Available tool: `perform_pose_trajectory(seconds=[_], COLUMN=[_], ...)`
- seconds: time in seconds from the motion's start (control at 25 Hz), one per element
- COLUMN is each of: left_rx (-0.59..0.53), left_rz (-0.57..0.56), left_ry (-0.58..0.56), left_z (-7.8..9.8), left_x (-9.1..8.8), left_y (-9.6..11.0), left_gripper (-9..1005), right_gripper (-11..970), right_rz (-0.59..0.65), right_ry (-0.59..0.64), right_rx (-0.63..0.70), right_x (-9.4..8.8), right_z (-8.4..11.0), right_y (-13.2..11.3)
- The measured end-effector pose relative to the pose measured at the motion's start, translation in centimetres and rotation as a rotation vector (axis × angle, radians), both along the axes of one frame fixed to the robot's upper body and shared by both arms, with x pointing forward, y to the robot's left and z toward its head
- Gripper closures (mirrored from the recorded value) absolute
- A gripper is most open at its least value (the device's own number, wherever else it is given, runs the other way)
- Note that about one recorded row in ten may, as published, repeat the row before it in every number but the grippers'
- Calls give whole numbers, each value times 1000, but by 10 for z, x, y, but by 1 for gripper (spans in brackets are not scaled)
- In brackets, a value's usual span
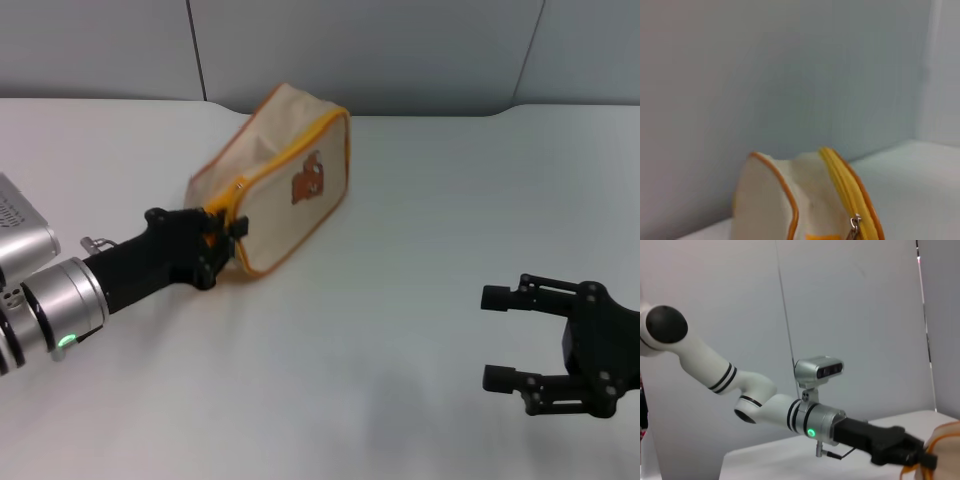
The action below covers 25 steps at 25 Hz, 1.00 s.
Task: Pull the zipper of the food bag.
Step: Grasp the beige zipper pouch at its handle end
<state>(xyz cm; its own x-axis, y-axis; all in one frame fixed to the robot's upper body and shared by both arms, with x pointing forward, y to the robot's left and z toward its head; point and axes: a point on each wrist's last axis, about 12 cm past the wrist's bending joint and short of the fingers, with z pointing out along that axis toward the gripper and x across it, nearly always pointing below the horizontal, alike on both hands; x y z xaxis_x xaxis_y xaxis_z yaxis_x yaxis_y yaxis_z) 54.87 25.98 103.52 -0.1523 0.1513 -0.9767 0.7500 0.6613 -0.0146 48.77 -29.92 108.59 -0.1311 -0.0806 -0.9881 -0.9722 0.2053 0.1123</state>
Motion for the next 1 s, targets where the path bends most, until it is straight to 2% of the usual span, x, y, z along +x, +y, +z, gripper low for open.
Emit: perform_pose_trajectory(seconds=[0.16, 0.28, 0.36, 0.4, 0.56, 0.8, 1.0], left_rx=[58, 70, 76, 76, 120, 190, 226], left_rz=[-151, -226, -330, -330, -508, -469, -479], left_ry=[26, 31, 33, 33, 52, 31, -42], left_z=[7, 14, 23, 23, 37, 41, 54], left_x=[-4, -7, -14, -14, -20, -8, 3], left_y=[5, 14, 25, 25, 35, 40, 36], left_gripper=[859, 869, 876, 876, 875, 878, 884], right_gripper=[221, 222, 223, 223, 225, 226, 228], right_rz=[-7, -10, -9, -7, 3, -49, -93], right_ry=[-16, -19, -22, -24, -33, -71, -201], right_rx=[21, 34, 45, 50, 57, 79, 72], right_x=[-4, -6, -8, -9, -10, -2, 23], right_z=[4, 5, 6, 7, 9, 13, 24], right_y=[-6, -8, -9, -10, -11, -11, 3])
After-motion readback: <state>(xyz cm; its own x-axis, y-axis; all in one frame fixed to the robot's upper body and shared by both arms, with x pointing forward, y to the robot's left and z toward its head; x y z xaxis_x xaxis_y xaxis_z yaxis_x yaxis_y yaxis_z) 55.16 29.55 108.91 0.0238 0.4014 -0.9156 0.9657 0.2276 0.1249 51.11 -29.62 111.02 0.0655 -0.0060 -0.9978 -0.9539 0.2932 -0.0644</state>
